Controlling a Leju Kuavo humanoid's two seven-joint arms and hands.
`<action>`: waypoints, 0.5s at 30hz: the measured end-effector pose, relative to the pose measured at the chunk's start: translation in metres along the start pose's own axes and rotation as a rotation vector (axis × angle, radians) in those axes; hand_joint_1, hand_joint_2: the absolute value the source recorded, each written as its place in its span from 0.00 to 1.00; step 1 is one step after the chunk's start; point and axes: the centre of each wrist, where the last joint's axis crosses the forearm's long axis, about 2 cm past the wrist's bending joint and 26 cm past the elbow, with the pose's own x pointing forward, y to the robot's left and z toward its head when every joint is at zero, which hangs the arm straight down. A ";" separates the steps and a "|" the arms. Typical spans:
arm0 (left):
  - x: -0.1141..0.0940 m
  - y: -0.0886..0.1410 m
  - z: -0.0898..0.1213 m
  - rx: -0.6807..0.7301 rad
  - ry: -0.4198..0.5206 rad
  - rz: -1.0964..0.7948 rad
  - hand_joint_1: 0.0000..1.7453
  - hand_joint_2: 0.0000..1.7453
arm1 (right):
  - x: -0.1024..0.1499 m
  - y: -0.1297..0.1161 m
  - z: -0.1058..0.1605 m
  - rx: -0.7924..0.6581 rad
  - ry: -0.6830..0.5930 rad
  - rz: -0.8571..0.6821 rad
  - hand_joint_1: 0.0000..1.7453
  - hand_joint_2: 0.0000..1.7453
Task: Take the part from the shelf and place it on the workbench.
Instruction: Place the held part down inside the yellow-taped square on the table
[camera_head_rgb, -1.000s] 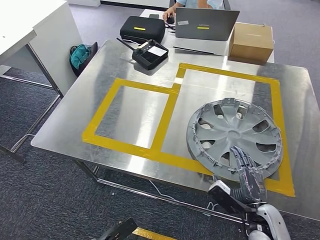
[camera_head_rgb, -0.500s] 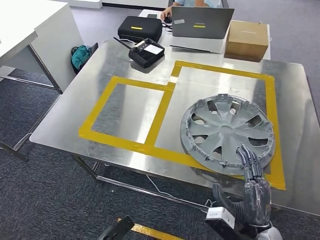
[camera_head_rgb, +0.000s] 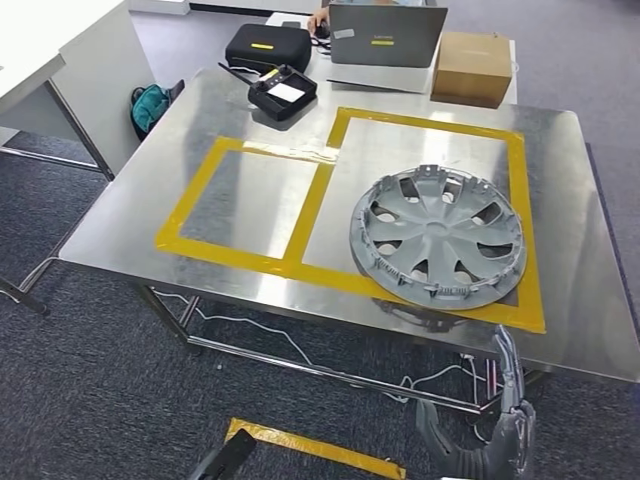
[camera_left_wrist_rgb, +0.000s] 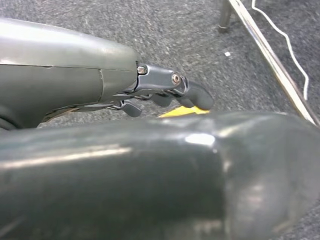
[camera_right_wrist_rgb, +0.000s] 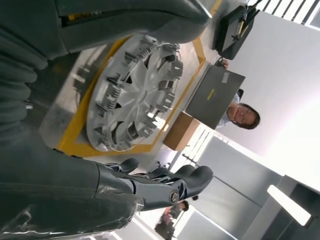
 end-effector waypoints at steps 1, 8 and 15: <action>0.000 0.000 0.000 0.007 0.003 0.006 0.00 0.00 | -0.001 0.000 0.002 -0.007 0.026 -0.016 0.00 0.00; -0.007 -0.004 0.004 0.054 0.016 0.067 0.00 0.00 | -0.054 0.009 0.034 -0.009 0.261 -0.056 0.00 0.00; 0.046 0.007 -0.017 -0.119 -0.007 -0.132 0.00 0.00 | -0.165 0.029 0.074 0.132 0.506 0.122 0.00 0.00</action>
